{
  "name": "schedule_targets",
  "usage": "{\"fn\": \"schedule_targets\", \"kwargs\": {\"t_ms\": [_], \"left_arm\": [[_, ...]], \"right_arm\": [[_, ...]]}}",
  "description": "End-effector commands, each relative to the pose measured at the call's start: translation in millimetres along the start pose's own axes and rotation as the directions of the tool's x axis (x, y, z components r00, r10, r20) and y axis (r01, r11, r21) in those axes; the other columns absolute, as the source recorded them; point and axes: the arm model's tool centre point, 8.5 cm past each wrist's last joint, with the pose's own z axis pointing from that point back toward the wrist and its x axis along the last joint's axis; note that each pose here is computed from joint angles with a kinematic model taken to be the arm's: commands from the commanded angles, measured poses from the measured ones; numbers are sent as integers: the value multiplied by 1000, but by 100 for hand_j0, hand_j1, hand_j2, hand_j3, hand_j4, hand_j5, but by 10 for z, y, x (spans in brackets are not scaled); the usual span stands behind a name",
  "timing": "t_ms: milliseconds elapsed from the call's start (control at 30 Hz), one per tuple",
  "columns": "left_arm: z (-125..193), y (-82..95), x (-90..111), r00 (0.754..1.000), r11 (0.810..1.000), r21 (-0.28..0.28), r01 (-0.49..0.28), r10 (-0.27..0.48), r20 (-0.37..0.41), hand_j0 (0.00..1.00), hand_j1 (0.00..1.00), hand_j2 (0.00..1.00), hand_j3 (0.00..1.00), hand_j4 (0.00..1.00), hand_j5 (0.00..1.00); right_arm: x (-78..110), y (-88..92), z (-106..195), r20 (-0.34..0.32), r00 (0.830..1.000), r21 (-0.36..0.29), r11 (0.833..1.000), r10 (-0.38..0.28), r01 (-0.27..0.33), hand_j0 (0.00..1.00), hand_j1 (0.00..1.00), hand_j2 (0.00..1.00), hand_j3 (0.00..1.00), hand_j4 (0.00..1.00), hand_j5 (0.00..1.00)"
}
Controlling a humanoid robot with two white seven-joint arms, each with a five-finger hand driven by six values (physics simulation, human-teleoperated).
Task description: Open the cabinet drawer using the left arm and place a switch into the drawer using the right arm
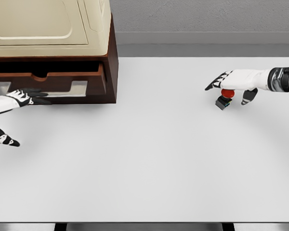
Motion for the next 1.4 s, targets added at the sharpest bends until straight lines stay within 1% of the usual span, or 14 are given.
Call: {"fn": "schedule_targets", "kwargs": {"t_ms": [0, 200, 367, 533, 700, 733, 1000, 1067, 1167, 1233, 1267, 1300, 1333, 1367], "left_arm": [[61, -11, -2, 1000, 1000, -16, 15, -15, 3, 100, 100, 100, 100, 100, 100], [158, -21, 8, 1000, 1000, -27, 3, -2, 16, 100, 100, 100, 100, 100, 100], [232, 18, 12, 1000, 1000, -17, -21, 21, 13, 100, 100, 100, 100, 100, 100], [324, 28, 46, 999, 1000, -20, -21, 22, 41, 100, 100, 100, 100, 100, 100], [377, -21, 53, 999, 998, -53, -16, 19, 51, 100, 100, 100, 100, 100, 100], [390, -30, 65, 998, 998, -58, -16, 20, 64, 100, 100, 100, 100, 100, 100], [508, -96, 28, 999, 995, -97, -36, 39, 30, 100, 100, 100, 100, 100, 100], [515, -83, 27, 998, 995, -88, -49, 52, 32, 100, 100, 100, 100, 100, 100], [547, 22, 15, 998, 997, -57, -46, 48, 27, 100, 100, 100, 100, 100, 100], [527, 65, -3, 999, 998, -50, -38, 40, 33, 100, 100, 100, 100, 100, 100], [516, 74, -1, 999, 998, -62, -33, 36, 38, 100, 100, 100, 100, 100, 100], [513, 71, 3, 999, 997, -72, -32, 35, 40, 100, 100, 100, 100, 100, 100], [472, 84, 17, 998, 997, -71, -27, 31, 57, 100, 100, 100, 100, 100, 100], [438, 67, 15, 997, 995, -93, -25, 32, 68, 100, 100, 100, 100, 100, 100]], "right_arm": [[-13, 11, 3, -3, 1000, 0, 1000, -7, 7, 100, 100, 100, 100, 100, 100], [-11, 5, -10, -2, 1000, -1, 1000, -9, 9, 100, 100, 100, 100, 100, 100], [-5, -1, -21, -1, 1000, 0, 1000, -8, 8, 100, 100, 100, 100, 100, 100], [-9, -16, -16, -2, 1000, -2, 1000, -6, 6, 100, 100, 100, 100, 100, 100], [-16, -2, -22, -3, 1000, 1, 1000, -10, 10, 100, 100, 100, 100, 100, 100], [-18, -10, -19, -4, 1000, 0, 1000, -9, 9, 100, 100, 100, 100, 100, 100], [-23, -6, -13, -6, 1000, 1, 1000, -8, 8, 100, 100, 100, 100, 100, 100], [-23, -6, -13, -6, 1000, 1, 1000, -8, 8, 100, 100, 100, 100, 100, 100], [-21, -3, -16, -6, 1000, 3, 1000, -8, 8, 100, 100, 100, 100, 100, 100], [-11, 13, -29, -3, 1000, 10, 1000, -6, 6, 92, 92, 92, 92, 92, 92], [-11, 13, -29, -3, 1000, 10, 1000, -6, 6, 84, 84, 84, 84, 84, 84], [-11, 13, -29, -3, 1000, 10, 1000, -6, 6, 84, 84, 84, 84, 84, 84], [-11, 13, -29, -3, 1000, 10, 1000, -6, 6, 87, 87, 87, 87, 87, 87], [-11, 13, -29, -3, 1000, 10, 1000, -6, 6, 87, 87, 87, 87, 87, 87]]}}
